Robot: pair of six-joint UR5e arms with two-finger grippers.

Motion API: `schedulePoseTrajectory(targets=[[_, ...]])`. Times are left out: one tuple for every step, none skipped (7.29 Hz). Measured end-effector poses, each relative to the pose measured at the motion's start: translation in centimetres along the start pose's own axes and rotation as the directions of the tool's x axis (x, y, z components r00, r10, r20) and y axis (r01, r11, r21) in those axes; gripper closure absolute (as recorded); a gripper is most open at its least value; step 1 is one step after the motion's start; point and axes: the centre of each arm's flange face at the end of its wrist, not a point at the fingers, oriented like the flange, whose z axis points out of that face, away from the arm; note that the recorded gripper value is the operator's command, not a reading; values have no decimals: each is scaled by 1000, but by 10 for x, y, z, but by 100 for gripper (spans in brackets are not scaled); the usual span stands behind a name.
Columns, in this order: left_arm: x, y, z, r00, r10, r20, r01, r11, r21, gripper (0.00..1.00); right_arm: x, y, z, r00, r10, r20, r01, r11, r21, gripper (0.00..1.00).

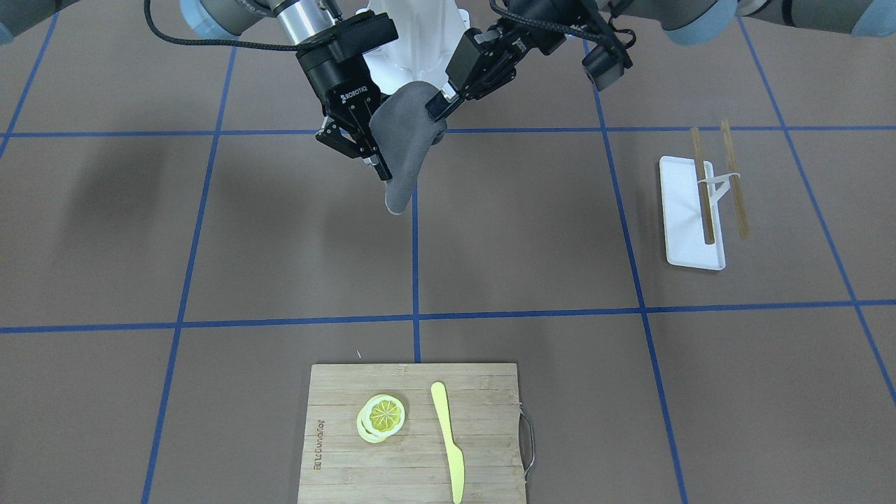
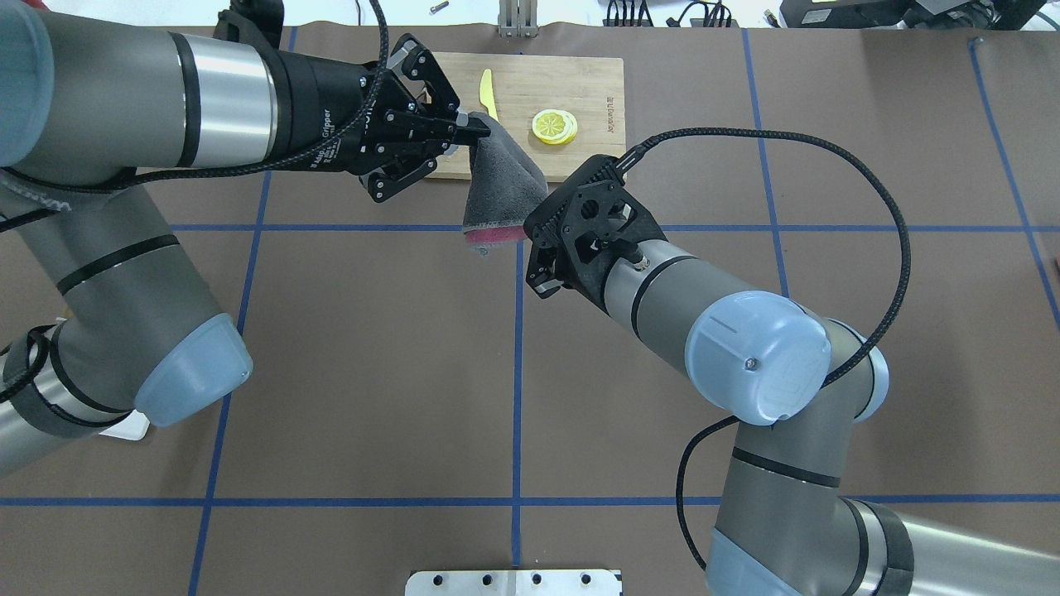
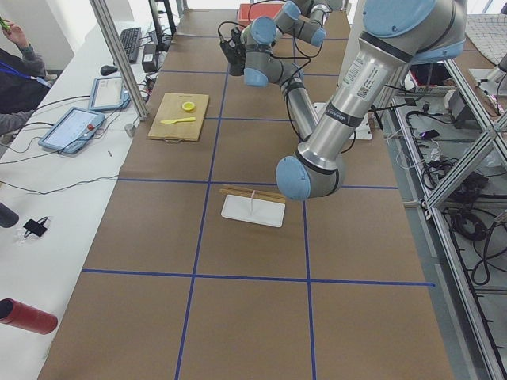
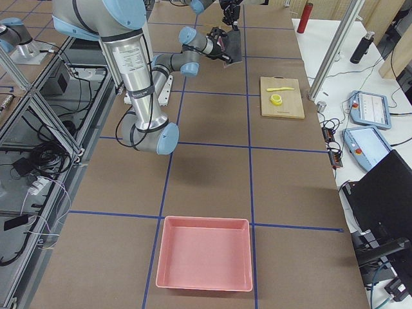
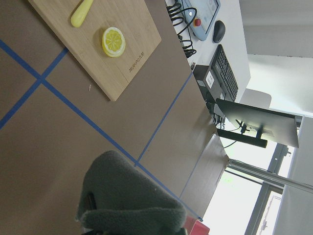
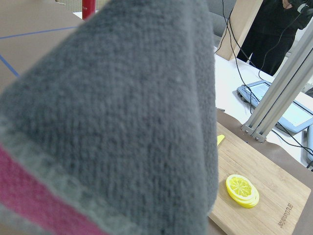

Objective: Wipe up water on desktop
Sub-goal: 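Pull the towel away with the right gripper while the left gripper releases and withdraws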

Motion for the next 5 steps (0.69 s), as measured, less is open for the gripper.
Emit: schedulePoseTrajectory(targets=[[-1,-1,1,999,37,3,-37,999,3,2,0,-1,0,1000,7,0,-7,1000,1,100],[-4,-4,1,996,88,8,-88,996,7,1,1,-2,-1,1000,10,-1,-10,1000,4,100],[-9,-9,0,992,128,18,-128,992,13,2,5,-4,-1,1000,13,-7,-13,1000,7,100],[-14,-14,-1,987,161,28,-162,987,20,2,10,-6,-1,1000,15,-16,-15,1000,11,100],[-25,-24,-3,977,205,50,-207,978,32,1,20,-8,0,999,18,-33,-17,1000,16,100]])
